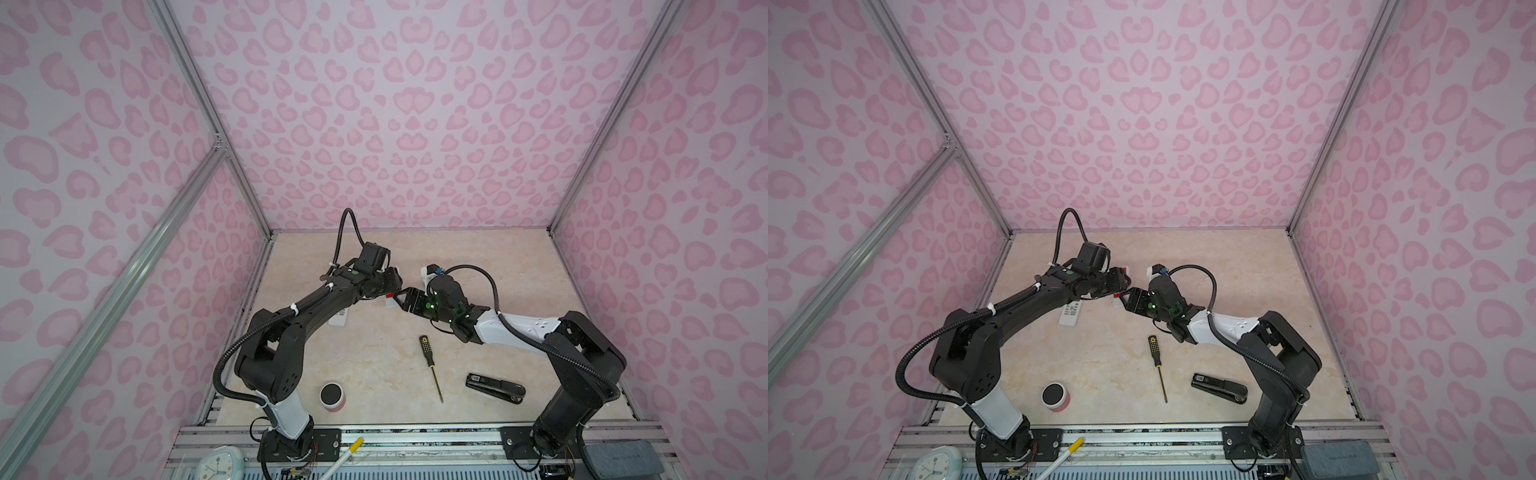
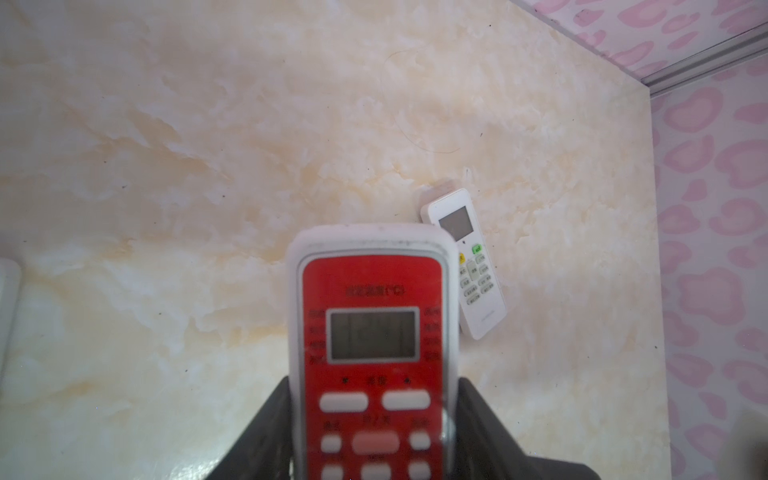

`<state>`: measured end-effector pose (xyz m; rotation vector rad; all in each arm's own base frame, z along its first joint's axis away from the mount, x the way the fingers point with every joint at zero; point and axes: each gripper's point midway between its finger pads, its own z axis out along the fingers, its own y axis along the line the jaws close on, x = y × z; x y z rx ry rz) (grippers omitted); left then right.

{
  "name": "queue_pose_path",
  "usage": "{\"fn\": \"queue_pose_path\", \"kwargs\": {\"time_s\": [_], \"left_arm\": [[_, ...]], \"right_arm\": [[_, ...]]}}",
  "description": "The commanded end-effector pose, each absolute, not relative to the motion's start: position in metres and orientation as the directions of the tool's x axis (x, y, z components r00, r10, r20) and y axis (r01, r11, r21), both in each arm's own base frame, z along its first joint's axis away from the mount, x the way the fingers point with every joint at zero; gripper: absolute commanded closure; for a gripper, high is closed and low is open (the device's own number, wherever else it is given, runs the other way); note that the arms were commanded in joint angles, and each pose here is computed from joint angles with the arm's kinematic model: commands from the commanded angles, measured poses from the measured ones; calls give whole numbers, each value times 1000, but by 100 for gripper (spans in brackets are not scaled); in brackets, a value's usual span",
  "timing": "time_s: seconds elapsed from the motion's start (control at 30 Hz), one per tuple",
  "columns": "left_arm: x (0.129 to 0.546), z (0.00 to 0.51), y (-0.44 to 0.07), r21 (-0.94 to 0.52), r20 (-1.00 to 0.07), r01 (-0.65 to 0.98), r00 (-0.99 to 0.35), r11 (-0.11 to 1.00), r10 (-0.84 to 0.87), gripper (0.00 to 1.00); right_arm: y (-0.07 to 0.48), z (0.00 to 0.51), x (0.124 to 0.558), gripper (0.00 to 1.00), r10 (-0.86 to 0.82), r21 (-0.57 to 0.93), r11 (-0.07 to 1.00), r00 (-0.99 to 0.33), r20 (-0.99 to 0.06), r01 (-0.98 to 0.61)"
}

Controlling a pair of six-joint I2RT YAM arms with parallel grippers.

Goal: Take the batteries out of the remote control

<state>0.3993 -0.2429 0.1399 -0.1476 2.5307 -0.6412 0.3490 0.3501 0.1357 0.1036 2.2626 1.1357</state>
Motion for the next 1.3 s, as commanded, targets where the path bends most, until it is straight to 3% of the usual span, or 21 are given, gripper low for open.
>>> {"fn": "queue_pose_path", "kwargs": {"time_s": [0.0, 0.13, 0.33, 0.43, 0.6, 0.73, 1.07, 1.17, 1.27], "left_arm": [[402, 157, -247, -506, -488, 46, -839, 861, -242, 58], [400, 161, -245, -511, -496, 45, -831, 859, -251, 58], [393, 158, -245, -560, -453, 14, -842, 828, -292, 59], [389, 158, -244, -566, -447, 11, -844, 824, -296, 59], [387, 156, -242, -577, -445, 4, -840, 817, -311, 60], [387, 156, -244, -591, -437, 0, -840, 807, -320, 59], [379, 168, -232, -611, -428, -17, -835, 792, -348, 32], [376, 180, -219, -610, -444, -26, -816, 792, -369, 24], [372, 197, -203, -615, -464, -41, -789, 787, -403, 23]], "right_arm": [[355, 133, 347, 35, 277, 741, 637, -836, -474, -210], [360, 137, 348, 47, 242, 725, 650, -842, -482, -229], [363, 134, 344, 54, 170, 707, 669, -877, -448, -231], [368, 134, 348, 63, 152, 710, 661, -884, -443, -242], [381, 142, 355, 62, 172, 751, 613, -885, -432, -247], [384, 148, 357, 69, 169, 754, 601, -879, -446, -266], [372, 152, 351, 85, 134, 695, 639, -841, -524, -331], [362, 147, 350, 86, 98, 630, 693, -820, -564, -351], [347, 138, 350, 86, -1, 474, 787, -768, -640, -396]]}}
